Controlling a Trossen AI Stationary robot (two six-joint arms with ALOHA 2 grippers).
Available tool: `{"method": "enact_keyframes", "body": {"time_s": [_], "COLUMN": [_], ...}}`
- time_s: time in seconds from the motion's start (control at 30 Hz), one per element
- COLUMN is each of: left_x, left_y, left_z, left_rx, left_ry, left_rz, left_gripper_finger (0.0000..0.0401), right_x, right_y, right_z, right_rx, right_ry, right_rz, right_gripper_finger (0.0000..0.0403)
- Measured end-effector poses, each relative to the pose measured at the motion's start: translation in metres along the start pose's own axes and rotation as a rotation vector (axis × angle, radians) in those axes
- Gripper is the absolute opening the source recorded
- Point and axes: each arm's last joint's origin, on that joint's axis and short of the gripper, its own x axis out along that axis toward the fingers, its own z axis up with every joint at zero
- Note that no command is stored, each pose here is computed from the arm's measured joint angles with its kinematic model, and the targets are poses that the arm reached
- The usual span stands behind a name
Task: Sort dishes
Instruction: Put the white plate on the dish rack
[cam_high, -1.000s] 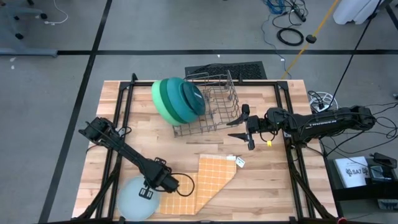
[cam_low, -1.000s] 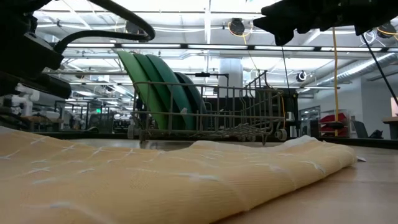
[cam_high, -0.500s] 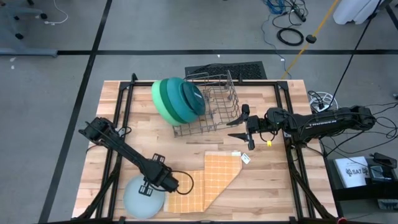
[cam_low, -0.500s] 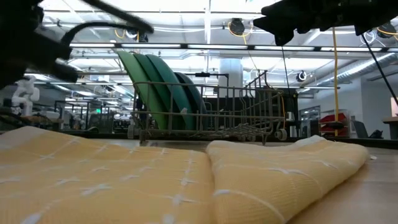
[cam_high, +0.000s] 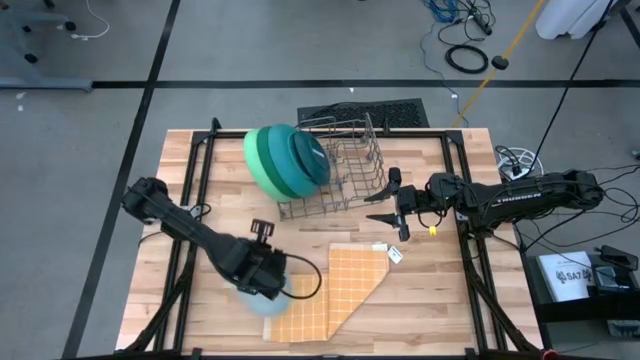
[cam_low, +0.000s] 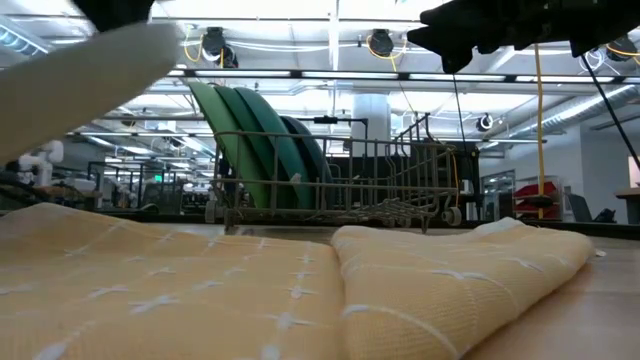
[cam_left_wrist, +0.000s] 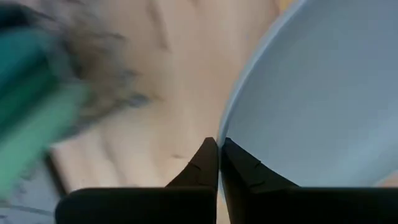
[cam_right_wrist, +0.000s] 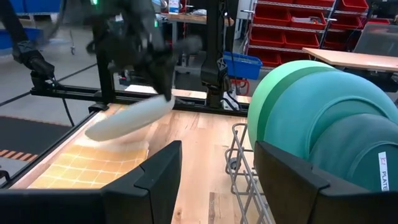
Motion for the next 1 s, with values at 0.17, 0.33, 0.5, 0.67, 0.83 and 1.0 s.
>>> {"method": "enact_keyframes", "body": {"time_s": [0.17, 0.33, 0.5, 0.67, 0.83, 1.0], "left_x": [-0.031, -0.062, -0.084, -0.099, -0.091, -0.071], "left_y": [0.017, 0.035, 0.054, 0.085, 0.131, 0.171], "left_z": [0.0, 0.005, 0.024, 0.046, 0.057, 0.056], "left_rx": [-0.038, -0.061, -0.063, -0.065, -0.09, -0.138], "left_ry": [-0.152, -0.349, -0.548, -0.654, -0.707, -0.695], "left_rz": [0.16, 0.401, 0.604, 0.74, 0.745, 0.736], "left_gripper_finger": [0.0008, 0.0008, 0.0008, 0.0008, 0.0008, 0.0007], "right_x": [0.0, 0.0, 0.0, 0.0, 0.0, 0.0], "right_y": [0.0, 0.003, 0.005, 0.007, 0.006, 0.008], "right_z": [0.0, 0.0, 0.004, 0.005, 0.007, 0.008], "right_rx": [0.004, -0.002, -0.008, -0.014, -0.014, -0.015], "right_ry": [0.0, -0.003, -0.036, -0.05, -0.068, -0.079], "right_rz": [0.0, 0.013, 0.022, 0.03, 0.008, -0.012], "right_gripper_finger": [0.0194, 0.0194, 0.0194, 0.0194, 0.0194, 0.0194]}}
